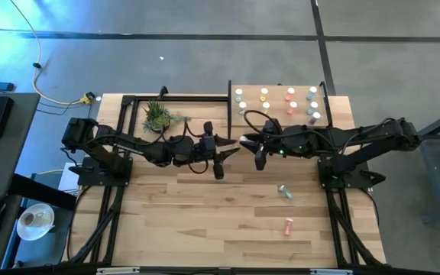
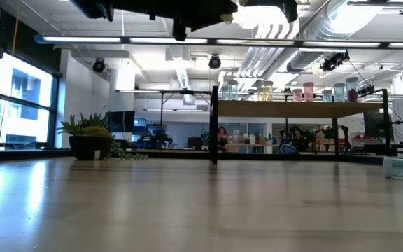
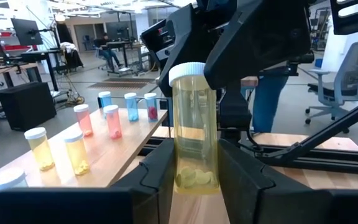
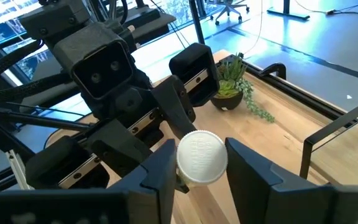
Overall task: Pick and place medicine bottles onto shelf by color
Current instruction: Put the yellow pill bottle aligned with the other yellow pill bottles on the shelf
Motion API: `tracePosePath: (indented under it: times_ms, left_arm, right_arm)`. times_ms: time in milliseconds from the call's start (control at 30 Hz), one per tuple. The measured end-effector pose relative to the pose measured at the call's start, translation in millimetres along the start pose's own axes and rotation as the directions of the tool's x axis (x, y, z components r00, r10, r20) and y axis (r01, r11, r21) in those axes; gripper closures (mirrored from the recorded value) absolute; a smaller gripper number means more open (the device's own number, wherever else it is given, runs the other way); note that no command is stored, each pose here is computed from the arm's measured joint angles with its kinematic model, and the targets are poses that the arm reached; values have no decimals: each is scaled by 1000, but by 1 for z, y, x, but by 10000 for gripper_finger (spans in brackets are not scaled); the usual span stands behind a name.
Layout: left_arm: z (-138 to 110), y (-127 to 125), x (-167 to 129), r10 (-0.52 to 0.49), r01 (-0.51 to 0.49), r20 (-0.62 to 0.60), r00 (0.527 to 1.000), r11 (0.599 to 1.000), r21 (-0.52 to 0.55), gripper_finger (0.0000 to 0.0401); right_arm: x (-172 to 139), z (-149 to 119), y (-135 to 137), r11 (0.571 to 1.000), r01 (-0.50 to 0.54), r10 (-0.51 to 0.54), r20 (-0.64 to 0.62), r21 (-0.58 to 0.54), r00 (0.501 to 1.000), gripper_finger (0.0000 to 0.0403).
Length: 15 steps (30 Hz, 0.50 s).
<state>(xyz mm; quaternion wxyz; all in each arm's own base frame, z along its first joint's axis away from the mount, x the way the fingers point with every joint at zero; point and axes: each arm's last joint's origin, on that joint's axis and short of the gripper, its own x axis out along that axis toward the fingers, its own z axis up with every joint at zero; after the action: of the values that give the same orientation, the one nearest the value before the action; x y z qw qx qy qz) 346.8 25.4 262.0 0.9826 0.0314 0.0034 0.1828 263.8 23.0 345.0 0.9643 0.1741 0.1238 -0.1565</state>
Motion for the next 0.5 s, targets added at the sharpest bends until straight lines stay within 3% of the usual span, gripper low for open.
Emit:
tracePosePath:
  times_ms: [300, 500]
  left_arm:
    - [0, 0, 0, 0, 0, -1, 1000, 1000, 11, 277]
    - [-4, 0, 0, -2, 3, -43, 999, 999, 40, 234]
  right_arm:
    - [0, 0, 0, 1000, 3, -3, 1, -3, 1000, 296]
    - [0, -2, -3, 997, 70, -70, 1, -35, 998, 296]
